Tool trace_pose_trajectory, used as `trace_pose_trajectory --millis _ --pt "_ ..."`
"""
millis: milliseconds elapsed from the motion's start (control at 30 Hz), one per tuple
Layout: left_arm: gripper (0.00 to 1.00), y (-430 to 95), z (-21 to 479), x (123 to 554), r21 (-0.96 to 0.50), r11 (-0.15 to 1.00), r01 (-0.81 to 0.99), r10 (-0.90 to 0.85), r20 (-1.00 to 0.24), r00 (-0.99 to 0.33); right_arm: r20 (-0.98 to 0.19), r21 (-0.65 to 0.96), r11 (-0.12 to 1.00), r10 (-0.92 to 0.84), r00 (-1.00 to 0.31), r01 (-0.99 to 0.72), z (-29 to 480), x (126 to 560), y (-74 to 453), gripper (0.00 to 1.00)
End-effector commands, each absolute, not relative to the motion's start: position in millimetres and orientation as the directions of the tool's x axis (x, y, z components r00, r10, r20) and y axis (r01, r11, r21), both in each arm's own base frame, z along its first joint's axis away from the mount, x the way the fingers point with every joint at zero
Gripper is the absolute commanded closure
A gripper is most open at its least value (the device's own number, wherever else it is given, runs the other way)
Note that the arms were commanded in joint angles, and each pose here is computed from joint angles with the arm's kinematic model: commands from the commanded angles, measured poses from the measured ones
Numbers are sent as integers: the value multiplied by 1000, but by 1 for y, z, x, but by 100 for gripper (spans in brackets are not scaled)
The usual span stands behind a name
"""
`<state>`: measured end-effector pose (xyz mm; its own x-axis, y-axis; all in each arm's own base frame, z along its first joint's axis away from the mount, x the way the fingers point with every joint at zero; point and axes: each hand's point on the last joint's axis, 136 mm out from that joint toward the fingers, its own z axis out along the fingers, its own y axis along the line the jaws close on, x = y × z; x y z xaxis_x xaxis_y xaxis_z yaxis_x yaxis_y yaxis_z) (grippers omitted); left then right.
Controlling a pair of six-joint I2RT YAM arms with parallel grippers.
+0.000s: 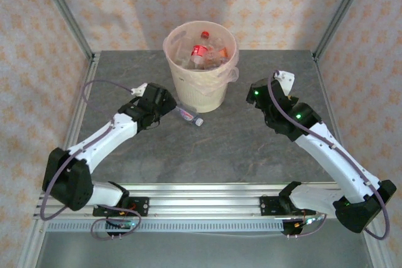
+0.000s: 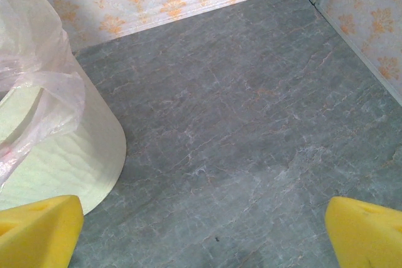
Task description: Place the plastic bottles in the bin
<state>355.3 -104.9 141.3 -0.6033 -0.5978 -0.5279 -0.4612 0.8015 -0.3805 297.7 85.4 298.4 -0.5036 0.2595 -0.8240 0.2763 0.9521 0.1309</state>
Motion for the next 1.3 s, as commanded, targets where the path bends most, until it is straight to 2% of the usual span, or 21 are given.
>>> trace_pose_trajectory --millis 0,300,800,1133,1267 --pt "0 -128 124 370 -495 751 -436 -652 -453 -609 -822 108 953 246 -513 284 294 298 83 1" --pt "1 -148 94 391 -534 738 -412 -654 -418 -631 -820 94 954 237 -520 286 292 298 82 1" --pt "3 -156 57 416 -512 744 -429 -645 -387 -659 -814 87 956 229 -533 279 285 300 85 1" --pt "3 -147 22 414 -454 726 -516 -677 -339 -653 -814 87 957 229 -534 278 283 302 87 1" --pt "14 -141 15 410 -436 717 -544 -690 -331 -643 -811 80 957 224 -540 278 281 304 88 1"
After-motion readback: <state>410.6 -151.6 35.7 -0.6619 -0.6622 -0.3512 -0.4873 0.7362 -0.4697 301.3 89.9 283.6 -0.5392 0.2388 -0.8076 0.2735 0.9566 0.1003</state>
